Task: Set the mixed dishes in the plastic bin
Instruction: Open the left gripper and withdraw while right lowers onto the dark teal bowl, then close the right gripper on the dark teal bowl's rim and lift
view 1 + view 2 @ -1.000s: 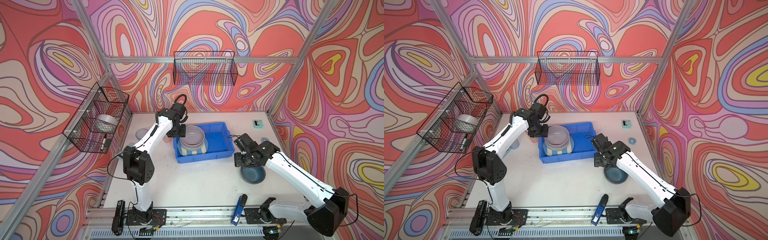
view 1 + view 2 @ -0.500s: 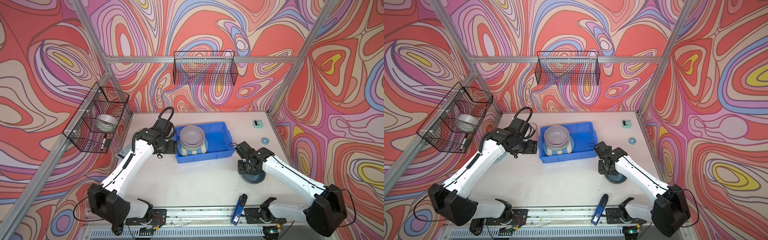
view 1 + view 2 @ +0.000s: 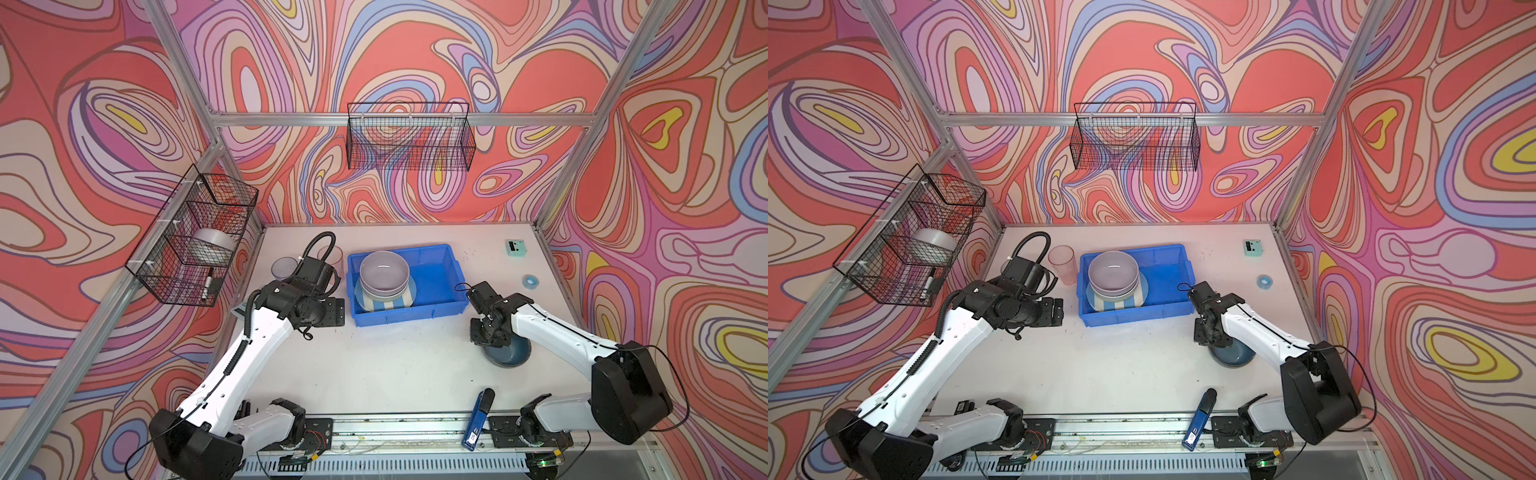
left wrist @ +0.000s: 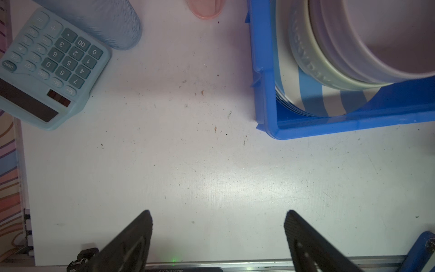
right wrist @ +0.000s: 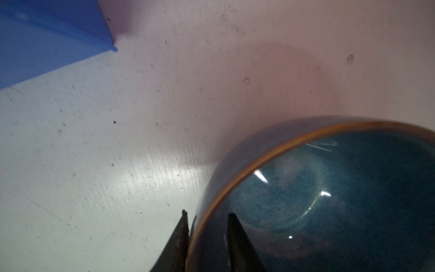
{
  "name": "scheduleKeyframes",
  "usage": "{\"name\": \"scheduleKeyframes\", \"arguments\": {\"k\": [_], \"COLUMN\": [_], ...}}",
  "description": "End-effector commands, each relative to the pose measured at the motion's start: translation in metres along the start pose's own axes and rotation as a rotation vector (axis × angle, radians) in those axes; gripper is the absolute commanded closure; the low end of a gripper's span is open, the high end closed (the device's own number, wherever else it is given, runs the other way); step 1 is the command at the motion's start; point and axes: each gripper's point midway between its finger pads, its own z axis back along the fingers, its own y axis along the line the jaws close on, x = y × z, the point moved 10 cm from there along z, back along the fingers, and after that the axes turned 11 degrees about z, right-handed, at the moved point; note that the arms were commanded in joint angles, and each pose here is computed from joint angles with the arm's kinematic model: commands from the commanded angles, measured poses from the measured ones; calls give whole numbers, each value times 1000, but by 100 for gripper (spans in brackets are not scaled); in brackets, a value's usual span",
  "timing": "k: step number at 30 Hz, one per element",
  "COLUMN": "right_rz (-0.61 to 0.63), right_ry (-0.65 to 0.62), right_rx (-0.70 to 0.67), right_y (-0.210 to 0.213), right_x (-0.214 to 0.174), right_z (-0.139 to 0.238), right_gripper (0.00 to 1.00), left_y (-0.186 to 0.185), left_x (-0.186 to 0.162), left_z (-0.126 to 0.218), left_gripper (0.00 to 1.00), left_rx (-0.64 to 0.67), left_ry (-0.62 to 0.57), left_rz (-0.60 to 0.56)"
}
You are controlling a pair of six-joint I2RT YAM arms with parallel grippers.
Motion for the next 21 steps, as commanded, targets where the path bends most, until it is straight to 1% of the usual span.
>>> {"name": "scheduleKeyframes", "arguments": {"k": [1,7,11,15,17,21], "right_rz": [-1,0,1,7,9,12], "right_ry": [-6,10,1,-12,-18,-57], "right_rx": [17,3,-34,-61,-72,-85], "right_y": [2,2,-1,-5,-6,-9], "right_x": [4,5,7,9,10,17], "right_z": [-8,-11,-2,13,22,45], "right_gripper": [72,83,91,97,100,100], "left_y": [11,18,20,19,19,19], "left_x": [-9,-15,-17,-16,-16,-15], "left_z": [6,9,9,9,9,11], "left_gripper": [8,8,8,8,8,8], "left_rx": [37,53,59,62,61,49], "left_ry": [-10,-18,-17,-20,-20,-26], "left_rz": [18,19,18,18,19,19]}}
